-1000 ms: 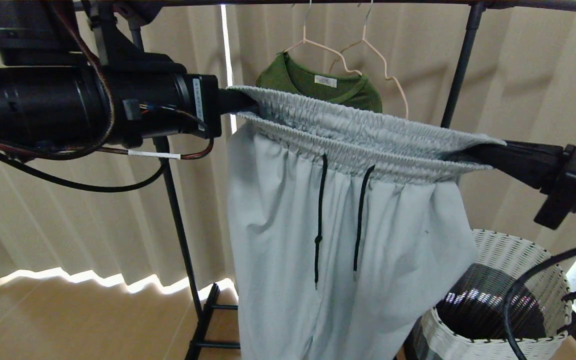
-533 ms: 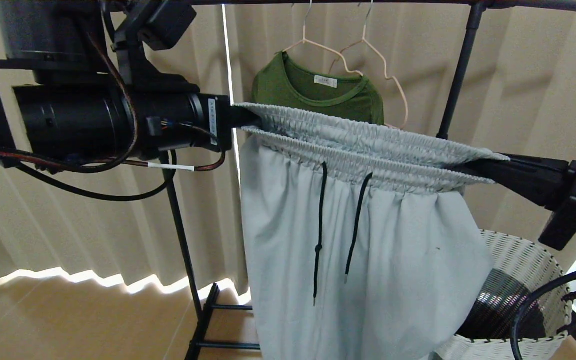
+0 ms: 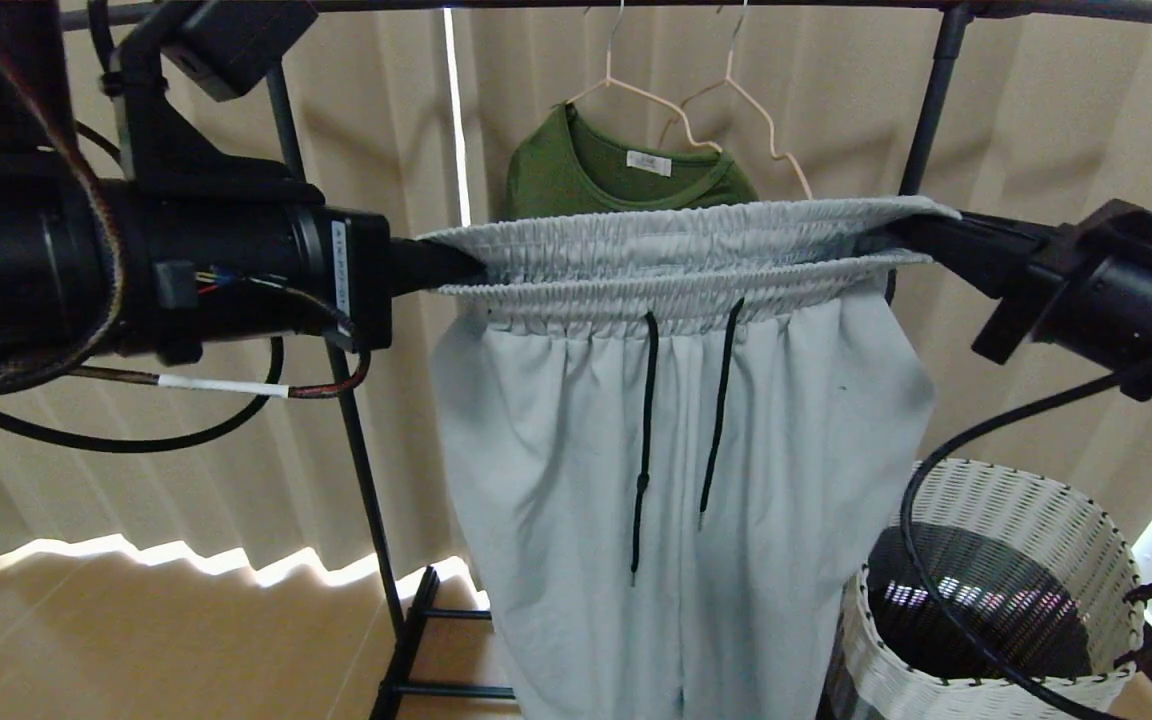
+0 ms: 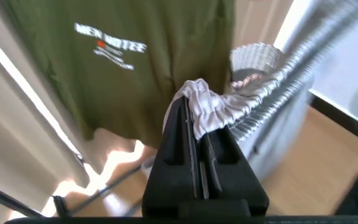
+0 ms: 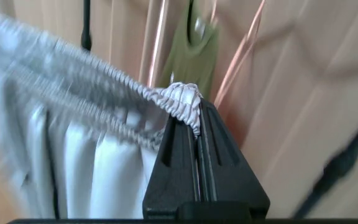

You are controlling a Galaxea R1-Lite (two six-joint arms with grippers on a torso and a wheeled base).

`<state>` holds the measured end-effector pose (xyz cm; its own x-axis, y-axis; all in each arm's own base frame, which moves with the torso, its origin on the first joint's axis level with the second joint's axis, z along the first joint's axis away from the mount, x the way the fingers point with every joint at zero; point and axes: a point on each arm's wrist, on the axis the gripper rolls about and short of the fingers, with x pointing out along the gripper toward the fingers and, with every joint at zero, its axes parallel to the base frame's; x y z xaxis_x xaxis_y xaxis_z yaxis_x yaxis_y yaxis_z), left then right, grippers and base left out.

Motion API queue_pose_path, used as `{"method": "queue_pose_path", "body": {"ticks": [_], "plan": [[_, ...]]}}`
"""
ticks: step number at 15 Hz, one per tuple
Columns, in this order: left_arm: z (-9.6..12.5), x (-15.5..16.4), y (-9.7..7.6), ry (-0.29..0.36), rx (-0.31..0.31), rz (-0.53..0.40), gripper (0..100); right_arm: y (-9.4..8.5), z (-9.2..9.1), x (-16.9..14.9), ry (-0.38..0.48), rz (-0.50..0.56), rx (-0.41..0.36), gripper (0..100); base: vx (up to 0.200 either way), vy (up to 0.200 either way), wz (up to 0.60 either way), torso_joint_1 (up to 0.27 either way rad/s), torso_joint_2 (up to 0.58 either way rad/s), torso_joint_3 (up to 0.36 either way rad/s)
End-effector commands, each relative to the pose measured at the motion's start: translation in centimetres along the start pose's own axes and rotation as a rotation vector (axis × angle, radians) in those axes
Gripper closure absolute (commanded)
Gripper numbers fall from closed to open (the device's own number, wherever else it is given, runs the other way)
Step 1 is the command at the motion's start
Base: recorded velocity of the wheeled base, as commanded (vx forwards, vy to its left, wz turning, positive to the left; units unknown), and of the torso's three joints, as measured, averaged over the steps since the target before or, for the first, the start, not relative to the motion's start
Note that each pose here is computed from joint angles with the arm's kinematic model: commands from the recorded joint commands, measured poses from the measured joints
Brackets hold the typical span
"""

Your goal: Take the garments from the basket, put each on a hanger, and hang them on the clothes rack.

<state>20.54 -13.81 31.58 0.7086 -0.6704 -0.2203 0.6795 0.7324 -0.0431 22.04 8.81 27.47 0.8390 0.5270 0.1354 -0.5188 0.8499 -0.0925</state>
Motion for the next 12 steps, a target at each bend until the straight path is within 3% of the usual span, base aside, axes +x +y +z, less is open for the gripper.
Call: {"method": "queue_pose_path", "body": {"ticks": [1,4,8,12], "plan": [[0.0,-2.0,-2.2,-0.026,0.018,-0.080,100,-0.5,-1.0,3.1,0.027,0.003,0.020,100,0.000,0.000,0.00,0.000,0.00,0.000],[-0.6,-2.7,-3.4,-0.019,0.028,-0.134,100,-0.7,-1.7,4.5,0.047,0.005,0.024,100,0.000,0.000,0.00,0.000,0.00,0.000],[-0.6,-2.7,-3.4,-0.023,0.030,-0.131,100,-0.8,-1.7,4.2,0.062,0.000,0.026,100,0.000,0.000,0.00,0.000,0.00,0.000],[0.8,-1.6,-1.9,-0.055,0.026,-0.068,100,-1.1,0.6,1.7,0.068,-0.029,0.024,100,0.000,0.000,0.00,0.000,0.00,0.000]]}}
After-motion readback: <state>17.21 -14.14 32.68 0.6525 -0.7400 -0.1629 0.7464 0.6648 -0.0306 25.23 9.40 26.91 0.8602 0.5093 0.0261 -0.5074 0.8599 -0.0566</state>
